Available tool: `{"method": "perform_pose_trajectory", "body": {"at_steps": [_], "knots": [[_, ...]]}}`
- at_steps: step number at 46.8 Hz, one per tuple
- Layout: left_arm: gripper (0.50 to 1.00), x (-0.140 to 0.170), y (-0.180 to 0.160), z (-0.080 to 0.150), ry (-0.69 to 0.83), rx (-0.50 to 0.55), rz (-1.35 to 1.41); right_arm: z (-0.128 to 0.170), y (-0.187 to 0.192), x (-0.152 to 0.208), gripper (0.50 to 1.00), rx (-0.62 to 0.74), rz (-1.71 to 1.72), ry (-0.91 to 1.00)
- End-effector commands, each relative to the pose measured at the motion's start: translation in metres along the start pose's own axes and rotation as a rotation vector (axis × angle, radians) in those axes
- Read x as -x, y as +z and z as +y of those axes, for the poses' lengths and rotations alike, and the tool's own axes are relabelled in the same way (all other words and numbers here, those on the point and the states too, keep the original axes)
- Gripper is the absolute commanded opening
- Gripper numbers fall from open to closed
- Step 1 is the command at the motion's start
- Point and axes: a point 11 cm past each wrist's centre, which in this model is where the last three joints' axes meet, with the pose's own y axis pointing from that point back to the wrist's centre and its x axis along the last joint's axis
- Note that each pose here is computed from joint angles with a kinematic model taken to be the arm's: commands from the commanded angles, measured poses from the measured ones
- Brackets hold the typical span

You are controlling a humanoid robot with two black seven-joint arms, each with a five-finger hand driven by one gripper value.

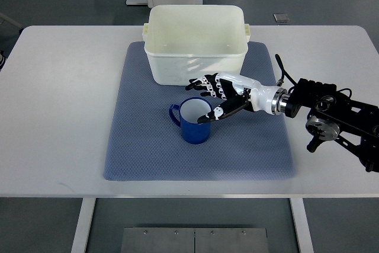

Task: Place cup in box with right hand
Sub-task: 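Close the right hand's fingers around the blue mug's rim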

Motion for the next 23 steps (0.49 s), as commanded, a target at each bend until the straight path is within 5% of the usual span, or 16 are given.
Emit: {"method": "perform_pose_trajectory", "body": {"at_steps": [1,23], "knots": [[1.000,0.000,0.000,0.000,0.000,0.000,0.000,-0.001,0.003,-0.001,0.998,0.008,0.004,0.003],[1.000,0.000,0.000,0.000,0.000,0.000,0.000,-0.008,0.019,0.005,0.998,0.039,-0.015,0.003]]}}
